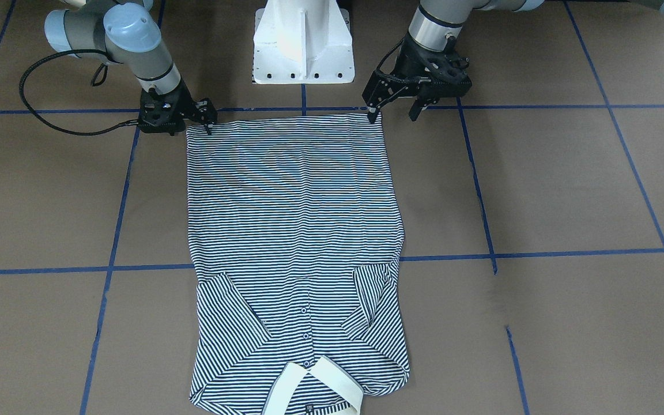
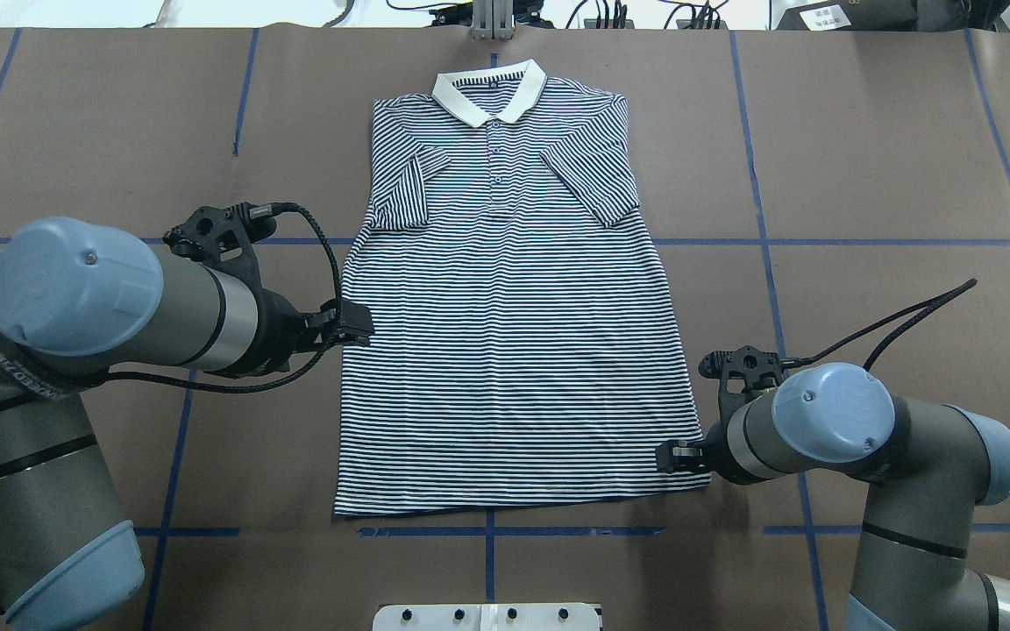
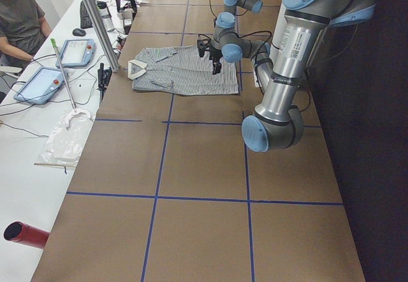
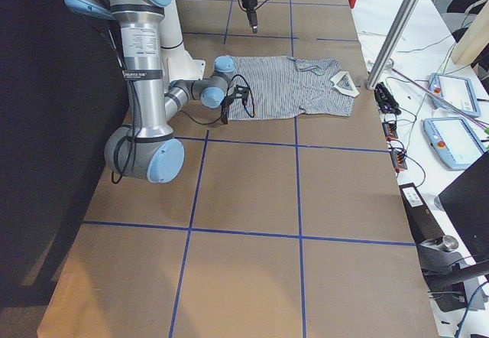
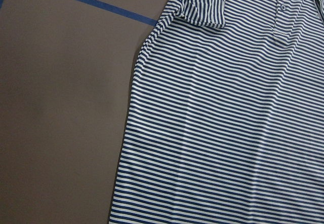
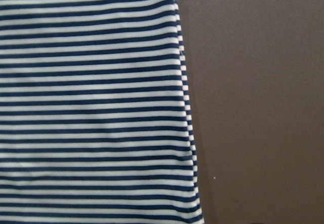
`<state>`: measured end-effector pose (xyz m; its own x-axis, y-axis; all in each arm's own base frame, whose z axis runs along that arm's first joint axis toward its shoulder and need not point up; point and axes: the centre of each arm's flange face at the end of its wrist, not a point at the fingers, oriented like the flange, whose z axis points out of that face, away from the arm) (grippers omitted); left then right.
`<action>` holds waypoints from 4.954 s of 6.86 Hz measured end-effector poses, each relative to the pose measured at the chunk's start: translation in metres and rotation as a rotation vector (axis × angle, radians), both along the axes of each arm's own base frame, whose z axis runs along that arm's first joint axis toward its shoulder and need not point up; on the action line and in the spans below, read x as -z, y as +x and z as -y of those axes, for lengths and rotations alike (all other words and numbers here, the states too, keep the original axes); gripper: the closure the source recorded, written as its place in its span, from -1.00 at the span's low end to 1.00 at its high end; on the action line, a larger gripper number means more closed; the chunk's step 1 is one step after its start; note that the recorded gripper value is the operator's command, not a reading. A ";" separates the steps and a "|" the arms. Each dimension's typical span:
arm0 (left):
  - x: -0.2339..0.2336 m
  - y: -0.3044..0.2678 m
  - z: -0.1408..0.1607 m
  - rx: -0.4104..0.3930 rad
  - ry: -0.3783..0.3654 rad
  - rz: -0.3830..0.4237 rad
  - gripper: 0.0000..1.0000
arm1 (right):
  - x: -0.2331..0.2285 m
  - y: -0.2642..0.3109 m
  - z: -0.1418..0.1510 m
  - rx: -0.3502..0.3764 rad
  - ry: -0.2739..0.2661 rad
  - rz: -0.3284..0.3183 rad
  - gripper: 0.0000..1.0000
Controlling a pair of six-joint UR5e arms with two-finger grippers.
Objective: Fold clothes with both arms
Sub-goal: 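Grasp the hem corners nearest the robot with both grippers, then lift the hem with both grippers and fold it toward the collar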
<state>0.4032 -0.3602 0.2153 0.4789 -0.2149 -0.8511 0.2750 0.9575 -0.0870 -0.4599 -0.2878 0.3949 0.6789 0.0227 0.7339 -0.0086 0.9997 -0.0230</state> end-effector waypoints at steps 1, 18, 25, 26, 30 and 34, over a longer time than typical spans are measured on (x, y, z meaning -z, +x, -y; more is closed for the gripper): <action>-0.001 0.000 0.000 0.000 -0.001 0.001 -1.00 | -0.001 0.000 0.000 0.000 0.000 -0.002 0.76; -0.092 0.141 -0.126 0.097 -0.308 0.231 -0.48 | 0.048 0.029 0.005 -0.008 0.017 0.110 1.00; -0.083 0.140 -0.117 0.131 -0.301 0.214 1.00 | 0.056 0.042 0.014 -0.013 0.003 0.135 1.00; -0.080 0.139 -0.117 0.128 -0.298 0.209 1.00 | 0.056 0.043 0.014 -0.013 0.003 0.135 1.00; -0.059 0.110 -0.125 0.098 -0.270 0.175 1.00 | 0.061 0.059 0.004 -0.017 -0.027 0.151 1.00; -0.014 0.049 -0.176 0.019 -0.270 0.156 1.00 | 0.070 0.097 -0.062 0.049 -0.107 0.166 1.00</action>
<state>0.4518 -0.1846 0.2290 0.5931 -0.4331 -0.6788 0.3223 0.9002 -0.2928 -0.3630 -0.2263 0.3248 0.5511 0.0762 0.8310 0.0532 0.9906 -0.1262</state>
